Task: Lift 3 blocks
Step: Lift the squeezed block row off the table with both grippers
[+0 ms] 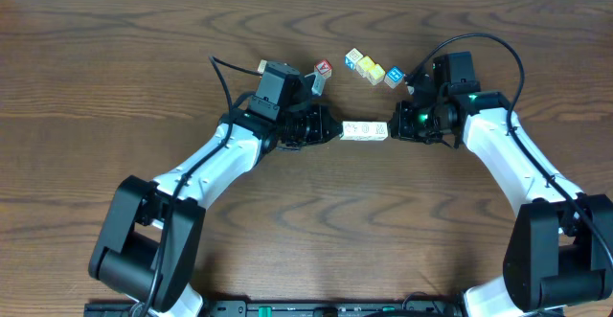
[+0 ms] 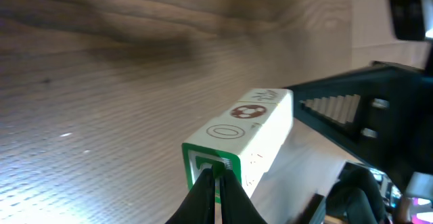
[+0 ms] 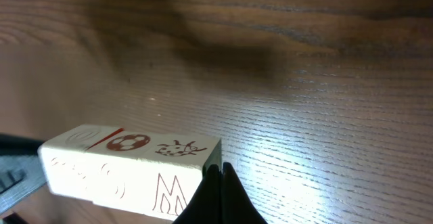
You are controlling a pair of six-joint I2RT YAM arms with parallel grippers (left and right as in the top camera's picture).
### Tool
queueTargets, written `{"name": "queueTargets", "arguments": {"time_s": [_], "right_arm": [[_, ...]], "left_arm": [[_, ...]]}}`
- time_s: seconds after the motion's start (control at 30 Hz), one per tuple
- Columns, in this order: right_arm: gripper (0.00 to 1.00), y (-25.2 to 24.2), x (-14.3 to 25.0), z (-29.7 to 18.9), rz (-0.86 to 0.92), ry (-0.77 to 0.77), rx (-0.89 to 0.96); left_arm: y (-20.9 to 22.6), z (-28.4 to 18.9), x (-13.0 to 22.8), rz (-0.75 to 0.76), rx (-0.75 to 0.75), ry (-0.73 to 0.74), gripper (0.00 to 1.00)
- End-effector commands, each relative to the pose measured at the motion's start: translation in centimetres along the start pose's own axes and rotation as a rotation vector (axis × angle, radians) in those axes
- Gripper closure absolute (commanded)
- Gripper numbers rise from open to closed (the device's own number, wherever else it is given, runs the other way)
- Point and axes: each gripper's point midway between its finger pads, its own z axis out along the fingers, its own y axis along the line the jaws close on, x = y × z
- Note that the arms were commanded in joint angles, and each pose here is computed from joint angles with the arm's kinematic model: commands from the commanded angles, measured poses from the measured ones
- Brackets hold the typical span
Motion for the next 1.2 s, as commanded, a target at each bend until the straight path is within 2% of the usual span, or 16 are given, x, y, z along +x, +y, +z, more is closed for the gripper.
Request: {"name": "queueTargets", "arguments": {"time_s": [0.0,1.17], "right_arm": [[0.99,7.1,1.5,-1.0,-0.079,0.060,-0.255],[0.99,8.8,1.4,-4.0,-0.079,0.006,-0.281]], "left_arm": [[-3.4,0.2,1.4,0.045,0.112,0.065,0.93],[-3.7,0.2,1.6,0.037,0.128,0.075,0.92]]}}
